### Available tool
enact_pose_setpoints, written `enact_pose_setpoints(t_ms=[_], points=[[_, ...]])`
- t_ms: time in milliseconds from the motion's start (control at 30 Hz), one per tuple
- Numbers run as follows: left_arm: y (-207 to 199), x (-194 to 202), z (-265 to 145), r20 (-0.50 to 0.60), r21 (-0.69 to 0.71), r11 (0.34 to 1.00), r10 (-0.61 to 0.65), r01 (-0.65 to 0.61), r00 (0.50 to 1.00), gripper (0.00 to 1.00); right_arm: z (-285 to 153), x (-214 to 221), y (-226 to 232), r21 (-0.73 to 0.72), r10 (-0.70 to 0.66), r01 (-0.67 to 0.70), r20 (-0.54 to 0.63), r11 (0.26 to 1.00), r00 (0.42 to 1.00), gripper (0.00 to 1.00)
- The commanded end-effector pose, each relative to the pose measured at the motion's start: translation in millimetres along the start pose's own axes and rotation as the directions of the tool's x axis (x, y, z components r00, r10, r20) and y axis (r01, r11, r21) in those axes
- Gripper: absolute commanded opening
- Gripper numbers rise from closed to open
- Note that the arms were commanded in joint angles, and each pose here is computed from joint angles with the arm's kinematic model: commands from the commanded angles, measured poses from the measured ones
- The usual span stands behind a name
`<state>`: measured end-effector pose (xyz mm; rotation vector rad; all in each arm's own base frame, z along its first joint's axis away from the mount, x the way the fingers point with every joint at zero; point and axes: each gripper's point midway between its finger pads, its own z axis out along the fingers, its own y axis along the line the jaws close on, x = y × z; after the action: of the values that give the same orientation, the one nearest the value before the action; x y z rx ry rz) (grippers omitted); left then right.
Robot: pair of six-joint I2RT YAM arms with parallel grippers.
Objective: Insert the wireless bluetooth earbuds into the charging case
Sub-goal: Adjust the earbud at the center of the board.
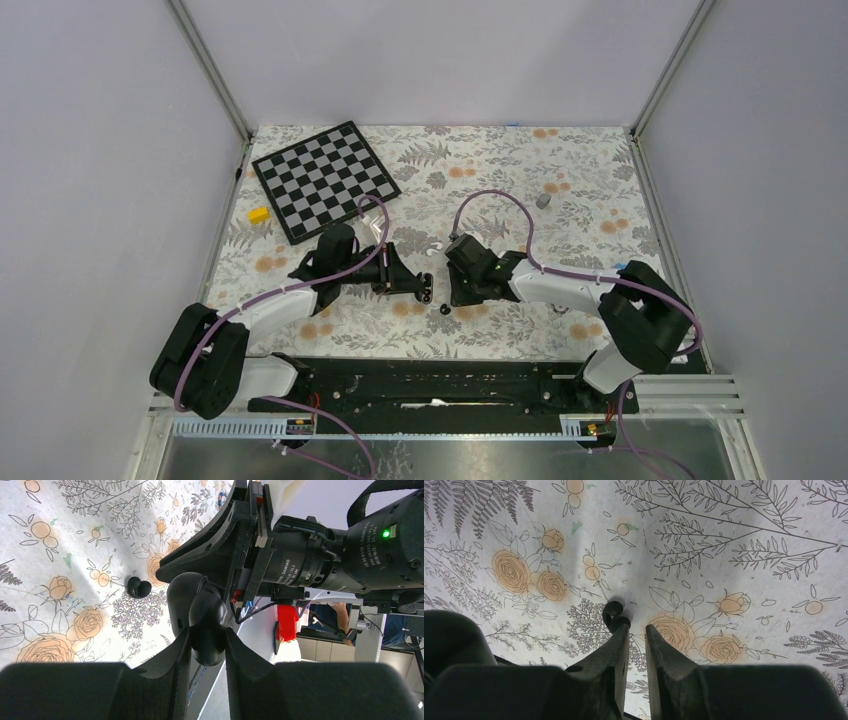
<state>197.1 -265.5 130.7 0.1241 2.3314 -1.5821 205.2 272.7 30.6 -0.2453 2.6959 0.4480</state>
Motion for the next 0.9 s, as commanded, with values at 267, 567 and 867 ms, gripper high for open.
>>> enact_pose_setpoints(t_ms=[267,567,867], points=[[-4,2,-10,0.001,0.037,0.998,0.056,-0.056,0.998,0.06,-27,-13,18,-0.054,-0.078,0.085,0.111,0.995,0.991,0.24],[12,-6,-19,0.055,-0.079,0.997,0.019,-0.015,0.998,0.05,-23,-9,27,-0.036,-0.199,0.204,0.125,0.978,0.972,0.24],[29,-17,-46,0.167,-0.156,0.986,-0.026,0.052,0.986,0.05,-8,-6,29,0.049,-0.24,0.236,0.093,0.97,0.966,0.26]])
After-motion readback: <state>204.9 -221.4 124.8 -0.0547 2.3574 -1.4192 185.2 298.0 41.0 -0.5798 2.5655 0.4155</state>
